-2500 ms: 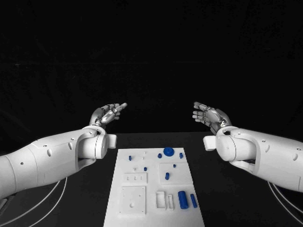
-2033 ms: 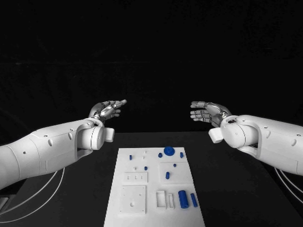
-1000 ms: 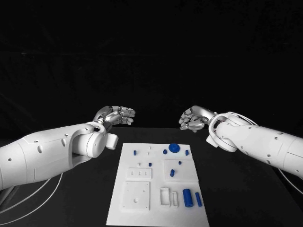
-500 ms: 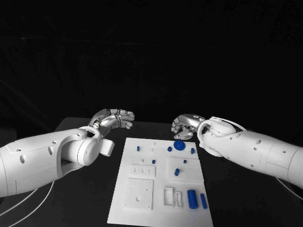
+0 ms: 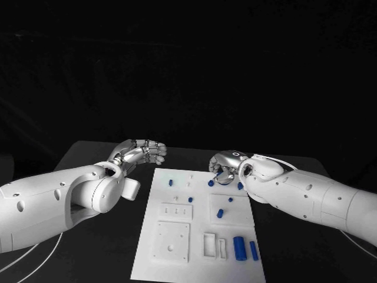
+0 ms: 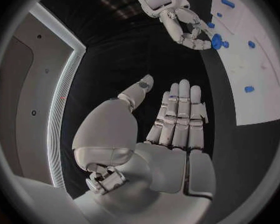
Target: Assemble the parts on the task board
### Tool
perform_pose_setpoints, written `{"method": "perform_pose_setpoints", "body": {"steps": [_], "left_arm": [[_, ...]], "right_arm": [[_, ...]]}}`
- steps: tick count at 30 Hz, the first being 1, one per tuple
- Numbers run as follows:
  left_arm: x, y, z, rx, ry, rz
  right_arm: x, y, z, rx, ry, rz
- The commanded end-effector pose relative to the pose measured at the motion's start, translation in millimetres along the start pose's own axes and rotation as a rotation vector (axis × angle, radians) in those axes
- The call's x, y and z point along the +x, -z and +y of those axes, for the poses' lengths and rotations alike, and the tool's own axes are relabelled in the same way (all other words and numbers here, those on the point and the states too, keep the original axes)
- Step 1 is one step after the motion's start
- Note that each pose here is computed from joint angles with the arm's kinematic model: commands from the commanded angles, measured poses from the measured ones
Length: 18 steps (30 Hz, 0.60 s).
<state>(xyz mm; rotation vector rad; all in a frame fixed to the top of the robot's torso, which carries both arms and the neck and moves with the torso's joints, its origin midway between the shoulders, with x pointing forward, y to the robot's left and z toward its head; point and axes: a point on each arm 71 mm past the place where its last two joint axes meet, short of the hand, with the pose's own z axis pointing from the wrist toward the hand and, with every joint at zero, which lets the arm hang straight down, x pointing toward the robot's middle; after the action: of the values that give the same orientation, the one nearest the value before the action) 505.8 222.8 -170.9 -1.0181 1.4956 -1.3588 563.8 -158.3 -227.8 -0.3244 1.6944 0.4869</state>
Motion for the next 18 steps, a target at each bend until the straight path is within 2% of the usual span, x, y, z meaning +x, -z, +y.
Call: {"method": "perform_pose_setpoints", "body": {"steps": [1, 6, 18], "left_arm": [[0.7, -0.1, -5.3, 0.021, -0.004, 0.016], [-1.6, 0.2, -6.9, 0.022, -0.002, 0.012], [-2.5, 1.6, -10.5, 0.027, 0.002, 0.010]], "right_arm": [[-0.2, 0.4, -0.1, -0.003, 0.037, -0.009], [2.5, -3.2, 4.4, -0.009, 0.047, -0.008], [5.3, -3.0, -2.2, 0.009, 0.071, -0.005]]}}
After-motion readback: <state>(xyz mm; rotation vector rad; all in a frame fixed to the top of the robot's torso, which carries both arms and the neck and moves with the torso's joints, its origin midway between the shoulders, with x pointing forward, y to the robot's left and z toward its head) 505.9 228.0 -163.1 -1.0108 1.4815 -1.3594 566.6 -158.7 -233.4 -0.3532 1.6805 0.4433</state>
